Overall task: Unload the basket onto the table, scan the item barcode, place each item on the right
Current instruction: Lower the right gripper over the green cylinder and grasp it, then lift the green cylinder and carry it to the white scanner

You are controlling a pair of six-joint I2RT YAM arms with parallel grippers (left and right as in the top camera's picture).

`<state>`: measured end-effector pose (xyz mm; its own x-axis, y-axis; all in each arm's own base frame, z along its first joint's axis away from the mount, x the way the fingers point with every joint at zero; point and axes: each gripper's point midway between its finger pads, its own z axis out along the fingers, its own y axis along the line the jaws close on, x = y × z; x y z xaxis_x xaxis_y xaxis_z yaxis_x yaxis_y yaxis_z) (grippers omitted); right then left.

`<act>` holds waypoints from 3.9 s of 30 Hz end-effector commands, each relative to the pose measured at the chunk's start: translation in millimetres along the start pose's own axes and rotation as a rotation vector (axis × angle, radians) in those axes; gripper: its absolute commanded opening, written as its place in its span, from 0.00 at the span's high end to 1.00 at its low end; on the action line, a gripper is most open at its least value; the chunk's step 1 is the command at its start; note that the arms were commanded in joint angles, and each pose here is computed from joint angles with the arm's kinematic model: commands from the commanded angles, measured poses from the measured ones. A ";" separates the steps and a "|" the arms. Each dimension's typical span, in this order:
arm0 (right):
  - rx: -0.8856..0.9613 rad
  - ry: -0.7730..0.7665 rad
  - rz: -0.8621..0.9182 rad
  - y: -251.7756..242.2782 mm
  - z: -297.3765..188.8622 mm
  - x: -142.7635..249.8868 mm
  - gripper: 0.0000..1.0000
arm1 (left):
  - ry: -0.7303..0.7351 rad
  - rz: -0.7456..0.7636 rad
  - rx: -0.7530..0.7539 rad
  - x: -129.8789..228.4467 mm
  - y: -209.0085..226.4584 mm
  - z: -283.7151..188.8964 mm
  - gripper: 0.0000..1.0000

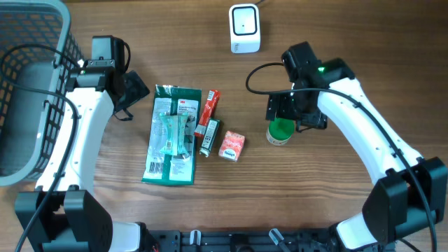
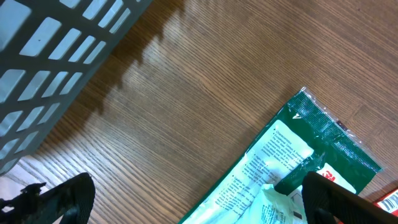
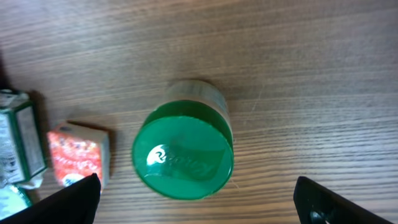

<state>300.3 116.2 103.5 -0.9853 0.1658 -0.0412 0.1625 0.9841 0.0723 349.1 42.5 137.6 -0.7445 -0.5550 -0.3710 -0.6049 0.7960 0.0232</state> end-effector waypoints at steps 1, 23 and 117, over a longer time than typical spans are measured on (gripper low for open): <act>0.034 0.019 0.042 -5.9 17.3 6.3 0.00 | 0.006 -0.020 -0.030 2.3 6.2 4.9 0.00; 0.106 -0.068 -0.007 -0.6 48.3 11.5 0.20 | 0.006 -0.019 -0.029 2.4 6.1 4.9 0.00; -0.058 -0.173 -0.345 45.7 45.9 -23.3 0.15 | 0.006 -0.020 -0.030 2.3 6.2 4.9 0.00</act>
<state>336.2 157.5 78.5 -0.9438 -0.1775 -0.2789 -0.2041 0.9765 0.0693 348.6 42.5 137.4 -0.7454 -0.5550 -0.3693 -0.6048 0.7960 0.0246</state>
